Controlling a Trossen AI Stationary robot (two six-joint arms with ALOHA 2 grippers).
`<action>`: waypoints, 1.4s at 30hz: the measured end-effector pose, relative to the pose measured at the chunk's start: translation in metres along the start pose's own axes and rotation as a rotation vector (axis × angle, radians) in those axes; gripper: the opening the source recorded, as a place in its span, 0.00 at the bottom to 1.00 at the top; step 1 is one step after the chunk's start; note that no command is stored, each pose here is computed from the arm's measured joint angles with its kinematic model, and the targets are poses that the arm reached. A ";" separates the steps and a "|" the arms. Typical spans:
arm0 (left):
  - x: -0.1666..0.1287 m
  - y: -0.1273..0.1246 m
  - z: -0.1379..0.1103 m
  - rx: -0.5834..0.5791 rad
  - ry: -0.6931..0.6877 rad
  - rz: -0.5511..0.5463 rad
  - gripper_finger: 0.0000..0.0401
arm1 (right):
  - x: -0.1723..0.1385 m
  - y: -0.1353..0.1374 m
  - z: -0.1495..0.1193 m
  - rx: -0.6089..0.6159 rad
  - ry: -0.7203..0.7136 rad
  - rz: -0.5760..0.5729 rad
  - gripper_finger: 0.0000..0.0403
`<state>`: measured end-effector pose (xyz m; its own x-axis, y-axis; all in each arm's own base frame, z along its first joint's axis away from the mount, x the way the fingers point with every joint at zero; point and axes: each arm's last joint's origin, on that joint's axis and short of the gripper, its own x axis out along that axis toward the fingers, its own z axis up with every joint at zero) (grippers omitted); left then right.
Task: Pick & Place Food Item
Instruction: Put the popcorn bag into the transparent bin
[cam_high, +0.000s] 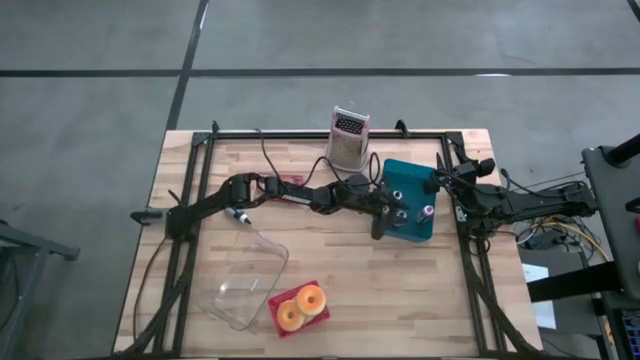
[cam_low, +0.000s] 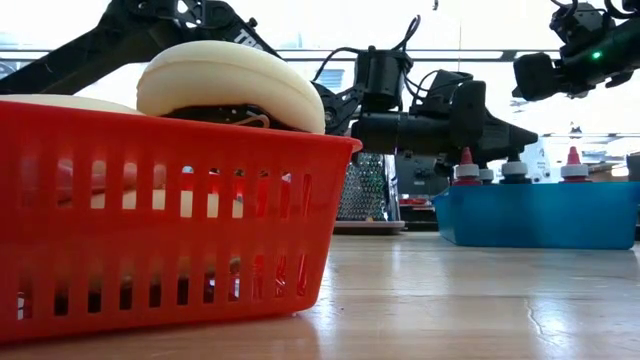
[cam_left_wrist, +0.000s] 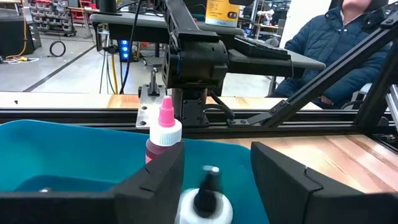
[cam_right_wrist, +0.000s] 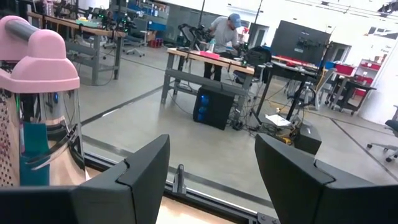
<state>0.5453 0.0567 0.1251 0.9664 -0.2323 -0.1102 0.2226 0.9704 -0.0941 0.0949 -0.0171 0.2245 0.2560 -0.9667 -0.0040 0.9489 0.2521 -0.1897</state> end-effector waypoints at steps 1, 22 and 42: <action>0.000 0.000 0.000 0.001 0.000 -0.005 0.48 | 0.000 0.000 0.000 0.000 0.000 0.000 0.57; 0.001 -0.002 0.010 0.021 -0.032 -0.025 0.48 | 0.000 0.000 0.000 -0.003 0.000 0.004 0.57; -0.002 -0.004 0.024 0.043 -0.046 -0.045 0.47 | 0.000 0.000 0.000 -0.003 0.000 0.004 0.57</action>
<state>0.5453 0.0551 0.1497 0.9600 -0.2730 -0.0614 0.2699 0.9613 -0.0547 0.0950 -0.0171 0.2242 0.2602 -0.9656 -0.0047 0.9472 0.2561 -0.1930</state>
